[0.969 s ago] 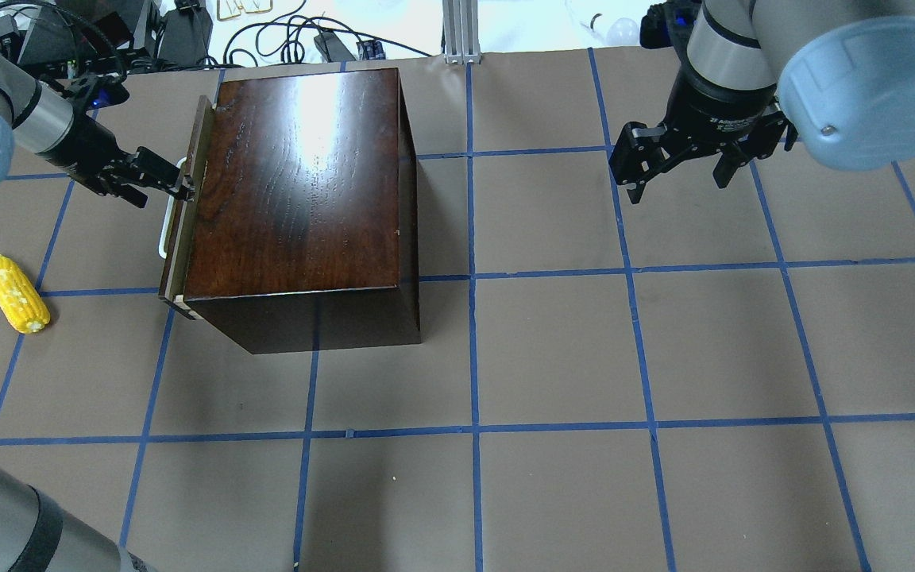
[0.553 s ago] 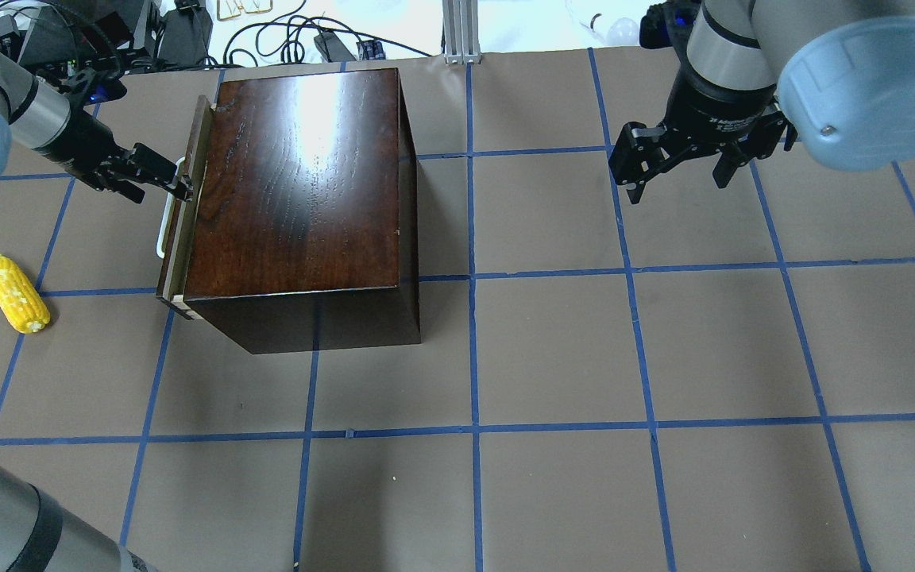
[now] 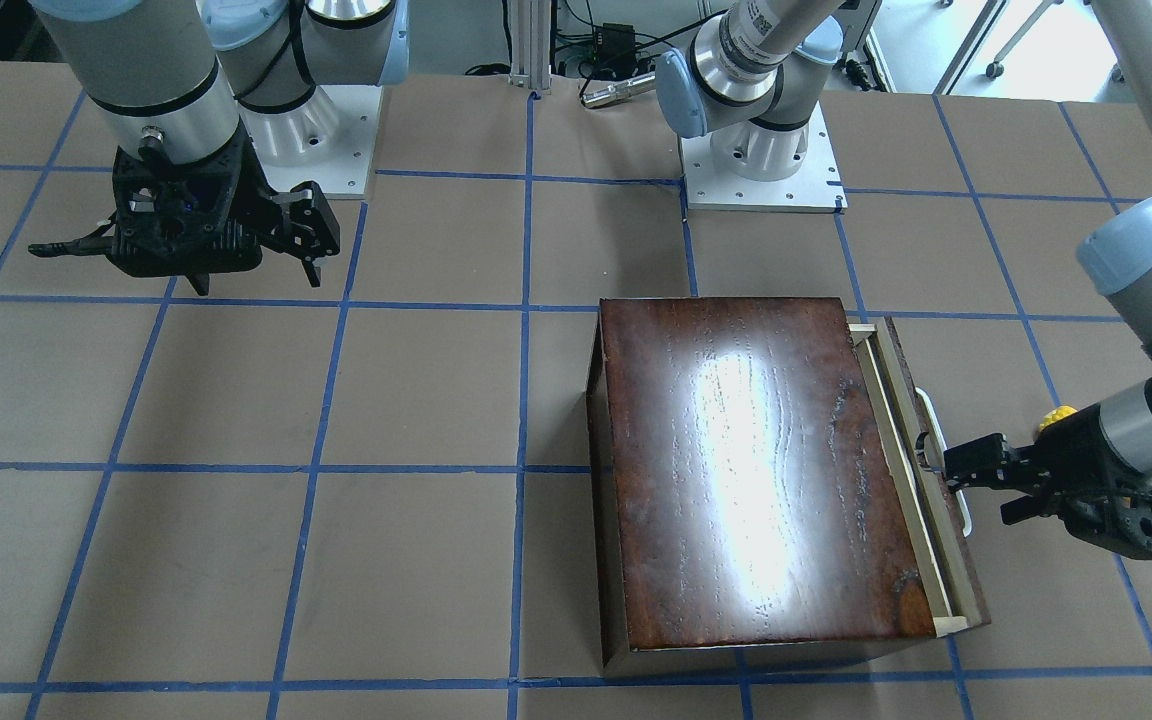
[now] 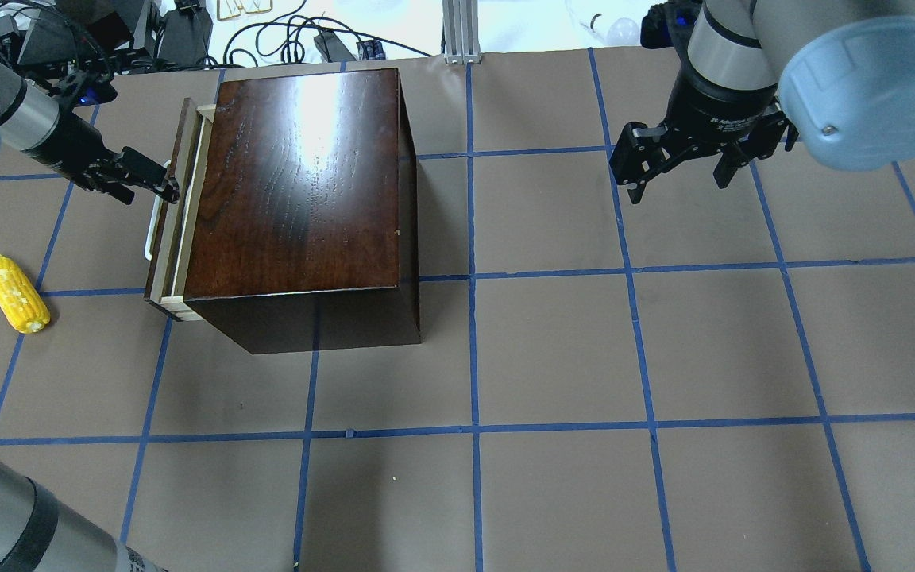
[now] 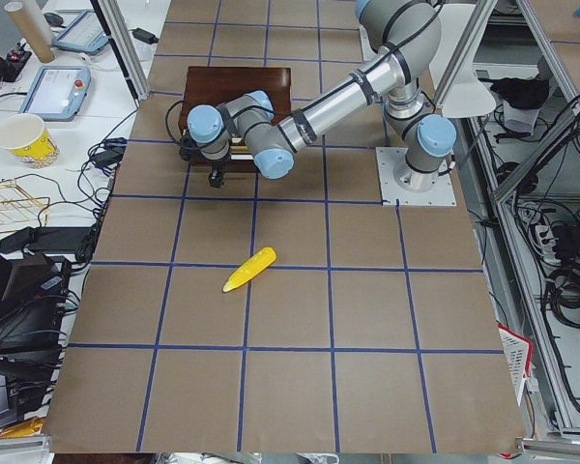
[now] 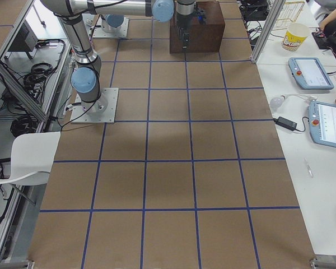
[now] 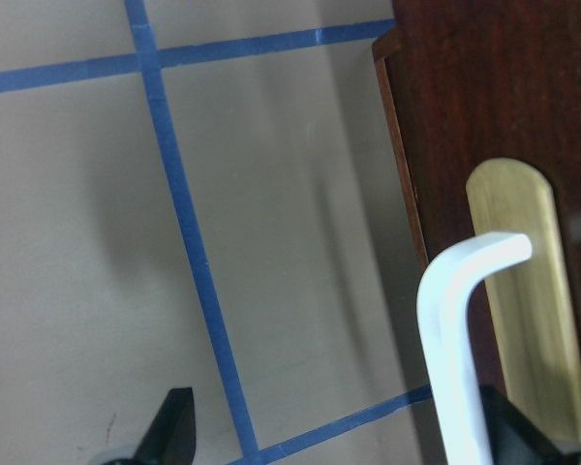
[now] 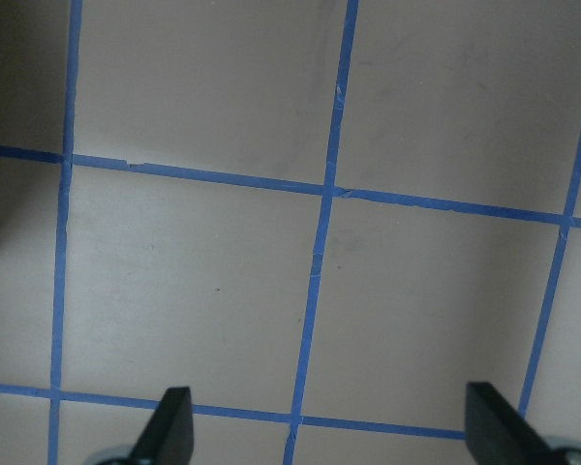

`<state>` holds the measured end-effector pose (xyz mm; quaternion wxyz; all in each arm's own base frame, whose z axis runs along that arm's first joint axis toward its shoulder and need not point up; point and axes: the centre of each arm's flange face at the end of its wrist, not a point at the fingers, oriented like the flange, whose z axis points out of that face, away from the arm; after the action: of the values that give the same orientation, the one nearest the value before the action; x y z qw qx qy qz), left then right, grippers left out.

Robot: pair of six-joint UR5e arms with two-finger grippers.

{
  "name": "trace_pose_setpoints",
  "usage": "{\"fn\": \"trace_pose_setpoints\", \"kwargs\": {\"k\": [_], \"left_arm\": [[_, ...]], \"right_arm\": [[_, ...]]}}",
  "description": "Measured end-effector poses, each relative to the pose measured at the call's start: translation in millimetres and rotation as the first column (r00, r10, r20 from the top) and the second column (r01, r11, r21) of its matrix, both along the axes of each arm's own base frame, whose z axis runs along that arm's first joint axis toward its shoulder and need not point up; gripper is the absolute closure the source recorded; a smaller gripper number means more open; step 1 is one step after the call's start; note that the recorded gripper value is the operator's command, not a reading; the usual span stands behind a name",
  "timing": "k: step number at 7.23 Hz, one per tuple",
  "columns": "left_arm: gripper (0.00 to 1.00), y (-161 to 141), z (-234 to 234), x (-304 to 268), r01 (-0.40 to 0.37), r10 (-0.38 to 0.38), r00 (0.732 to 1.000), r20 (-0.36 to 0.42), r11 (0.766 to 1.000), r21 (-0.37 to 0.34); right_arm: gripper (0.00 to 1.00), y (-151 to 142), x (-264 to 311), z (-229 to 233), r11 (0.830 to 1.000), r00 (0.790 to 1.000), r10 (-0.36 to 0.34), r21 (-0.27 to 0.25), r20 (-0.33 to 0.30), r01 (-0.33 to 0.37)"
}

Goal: Open drawer and put corn inside
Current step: 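Pull the drawer handle outward with the left gripper, opening the drawer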

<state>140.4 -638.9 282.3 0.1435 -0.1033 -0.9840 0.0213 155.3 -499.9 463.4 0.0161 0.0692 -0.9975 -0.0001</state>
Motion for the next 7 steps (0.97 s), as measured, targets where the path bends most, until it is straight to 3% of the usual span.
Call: {"fn": "trace_pose_setpoints", "kwargs": {"k": [7], "left_arm": [[0.0, 3.0, 5.3, 29.6, 0.011, -0.01, 1.0, 0.023, 1.0, -0.003]], "right_arm": [[0.0, 0.1, 0.3, 0.1, 1.0, 1.0, 0.001, 0.0, 0.0, -0.001]]}}
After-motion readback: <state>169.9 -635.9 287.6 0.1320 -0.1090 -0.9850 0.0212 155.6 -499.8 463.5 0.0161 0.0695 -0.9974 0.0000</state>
